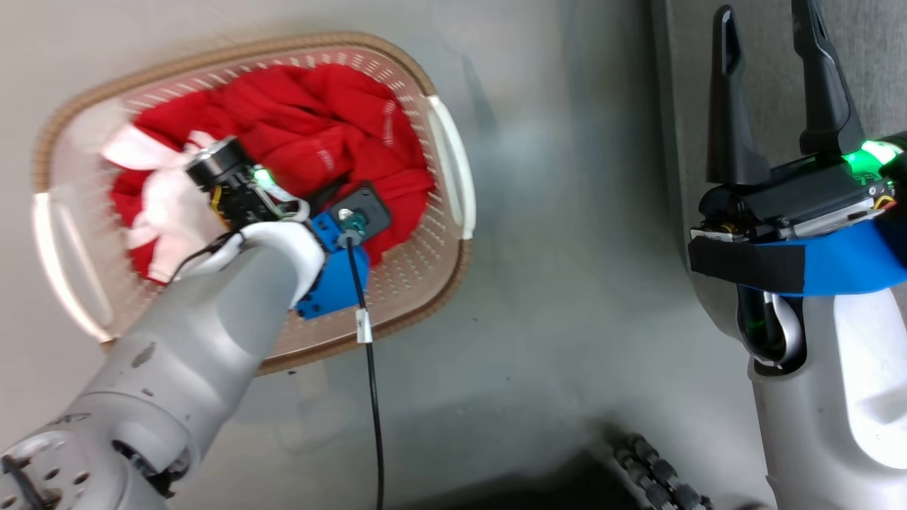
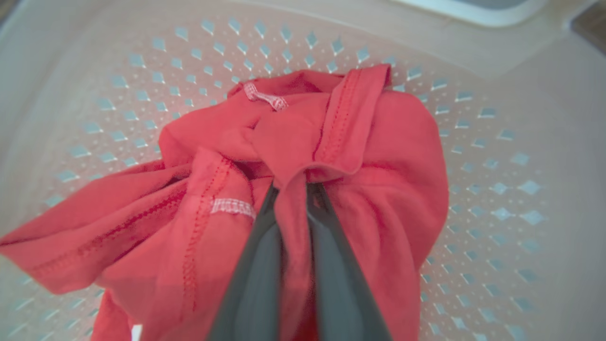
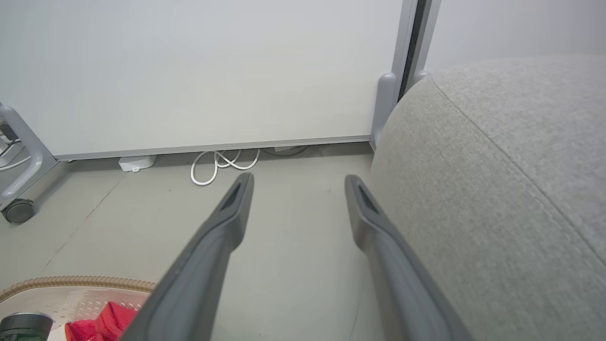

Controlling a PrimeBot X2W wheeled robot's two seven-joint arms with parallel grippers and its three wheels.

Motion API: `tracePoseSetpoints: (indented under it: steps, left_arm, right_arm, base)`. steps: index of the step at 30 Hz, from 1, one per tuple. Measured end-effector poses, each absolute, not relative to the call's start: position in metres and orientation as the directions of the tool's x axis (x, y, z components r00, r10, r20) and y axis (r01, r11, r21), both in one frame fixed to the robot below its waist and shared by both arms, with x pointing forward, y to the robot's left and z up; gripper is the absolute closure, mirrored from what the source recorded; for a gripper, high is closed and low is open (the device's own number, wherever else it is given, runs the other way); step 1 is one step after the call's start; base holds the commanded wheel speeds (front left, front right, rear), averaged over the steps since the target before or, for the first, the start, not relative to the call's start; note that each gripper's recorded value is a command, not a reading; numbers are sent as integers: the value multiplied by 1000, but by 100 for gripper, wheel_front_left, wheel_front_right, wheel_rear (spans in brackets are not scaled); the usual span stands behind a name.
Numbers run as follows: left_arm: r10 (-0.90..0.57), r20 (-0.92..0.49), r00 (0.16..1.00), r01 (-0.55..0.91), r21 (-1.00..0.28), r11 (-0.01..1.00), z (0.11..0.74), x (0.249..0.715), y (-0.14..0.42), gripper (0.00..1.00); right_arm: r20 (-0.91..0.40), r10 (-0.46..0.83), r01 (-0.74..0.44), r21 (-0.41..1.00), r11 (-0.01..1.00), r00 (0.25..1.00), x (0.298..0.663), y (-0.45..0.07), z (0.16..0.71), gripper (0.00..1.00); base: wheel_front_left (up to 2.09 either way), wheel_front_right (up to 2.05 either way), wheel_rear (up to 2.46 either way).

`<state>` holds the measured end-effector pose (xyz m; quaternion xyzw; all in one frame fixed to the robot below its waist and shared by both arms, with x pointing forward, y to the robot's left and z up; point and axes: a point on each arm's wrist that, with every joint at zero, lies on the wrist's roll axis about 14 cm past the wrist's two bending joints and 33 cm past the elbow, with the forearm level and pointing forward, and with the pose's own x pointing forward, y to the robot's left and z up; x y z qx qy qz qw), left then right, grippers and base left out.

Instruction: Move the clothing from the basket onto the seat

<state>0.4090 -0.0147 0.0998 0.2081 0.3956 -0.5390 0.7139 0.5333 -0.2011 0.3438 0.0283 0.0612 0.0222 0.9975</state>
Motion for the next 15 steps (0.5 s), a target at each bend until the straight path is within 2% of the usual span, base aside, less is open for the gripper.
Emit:
tracePoseSetpoints:
  steps: [10,15]
  left_arm:
    - [-680,-671,297,879,-86,469,178,446,-27,100]
    - [-728,-546,416,843,-69,533,238,468,-44,100]
  right_arm:
    - [-25,92,-90,64,994,995,541,-180,390,0]
    - [8,99,-100,65,993,995,535,-174,413,0]
  base:
    - [0,0,0]
    - [0,0,0]
